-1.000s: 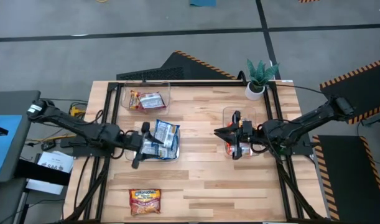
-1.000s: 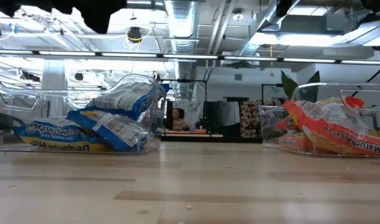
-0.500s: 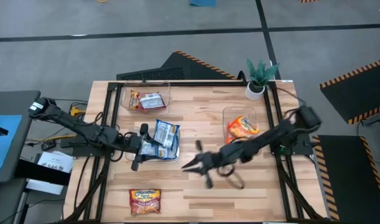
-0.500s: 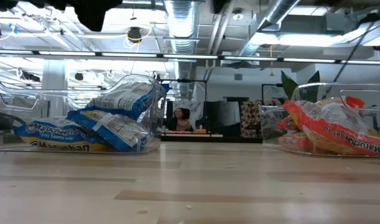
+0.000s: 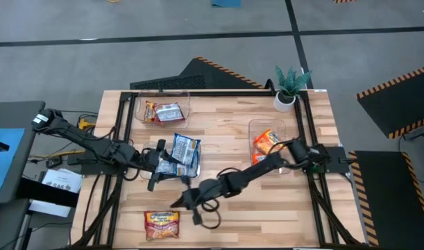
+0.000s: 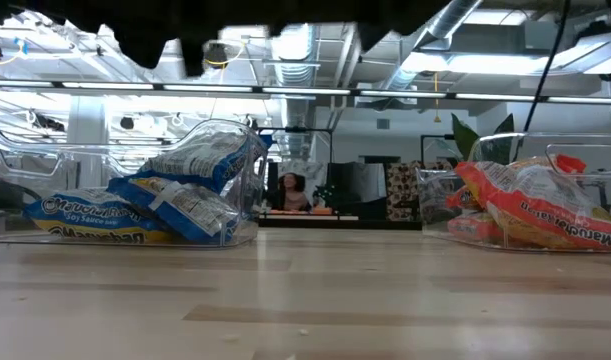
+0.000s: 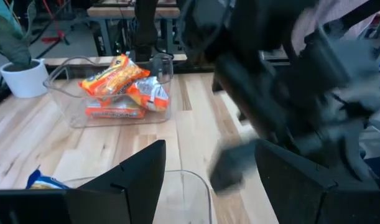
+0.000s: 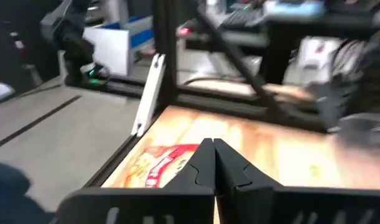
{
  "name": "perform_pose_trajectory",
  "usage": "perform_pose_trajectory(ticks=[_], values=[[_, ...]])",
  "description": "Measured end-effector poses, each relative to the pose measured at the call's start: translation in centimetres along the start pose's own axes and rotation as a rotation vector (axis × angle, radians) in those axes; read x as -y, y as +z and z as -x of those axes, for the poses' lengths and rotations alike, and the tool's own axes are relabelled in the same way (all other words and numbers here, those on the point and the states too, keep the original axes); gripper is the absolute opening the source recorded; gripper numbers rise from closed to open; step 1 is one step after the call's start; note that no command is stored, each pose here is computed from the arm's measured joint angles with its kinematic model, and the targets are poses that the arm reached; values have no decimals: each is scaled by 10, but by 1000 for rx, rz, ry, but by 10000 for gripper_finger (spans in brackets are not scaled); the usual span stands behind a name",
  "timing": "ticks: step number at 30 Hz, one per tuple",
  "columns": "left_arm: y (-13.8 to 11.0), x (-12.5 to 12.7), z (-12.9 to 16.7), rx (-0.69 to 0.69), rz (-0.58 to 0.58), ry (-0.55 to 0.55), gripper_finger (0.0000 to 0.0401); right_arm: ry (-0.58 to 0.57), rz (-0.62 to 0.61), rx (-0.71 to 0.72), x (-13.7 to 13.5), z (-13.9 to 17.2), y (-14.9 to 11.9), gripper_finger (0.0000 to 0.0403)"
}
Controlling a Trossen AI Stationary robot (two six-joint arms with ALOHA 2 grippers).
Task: Sort Maruchan noodles
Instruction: Put the red noodle pack into the top transparent bin
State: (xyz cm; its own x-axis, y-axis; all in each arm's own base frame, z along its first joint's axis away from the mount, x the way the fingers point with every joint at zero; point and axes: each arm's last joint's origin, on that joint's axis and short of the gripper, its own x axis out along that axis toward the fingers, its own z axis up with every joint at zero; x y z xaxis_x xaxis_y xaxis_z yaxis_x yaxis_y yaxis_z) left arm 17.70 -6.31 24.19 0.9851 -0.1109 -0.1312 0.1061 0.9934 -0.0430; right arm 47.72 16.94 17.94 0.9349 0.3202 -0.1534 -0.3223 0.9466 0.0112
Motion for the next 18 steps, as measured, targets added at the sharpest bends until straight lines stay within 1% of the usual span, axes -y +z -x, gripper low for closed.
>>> perform_pose_trajectory(ticks=[2,8,12,14,18], values=[[0,0,0,-2,-6,0,235,12,-7,-46,2,-11,-11,8],[0,0,0,0,-7,0,235,16,-21,-97,2,-39,-39,7],[0,0,0,0,-7,0,235,83,-26,-127,0,-53,-55,7],[0,0,0,0,-6,0,235,97,-28,-150,-2,-59,-63,7],[0,0,0,0,-5,0,235,145,-44,-193,-4,-64,-72,7]])
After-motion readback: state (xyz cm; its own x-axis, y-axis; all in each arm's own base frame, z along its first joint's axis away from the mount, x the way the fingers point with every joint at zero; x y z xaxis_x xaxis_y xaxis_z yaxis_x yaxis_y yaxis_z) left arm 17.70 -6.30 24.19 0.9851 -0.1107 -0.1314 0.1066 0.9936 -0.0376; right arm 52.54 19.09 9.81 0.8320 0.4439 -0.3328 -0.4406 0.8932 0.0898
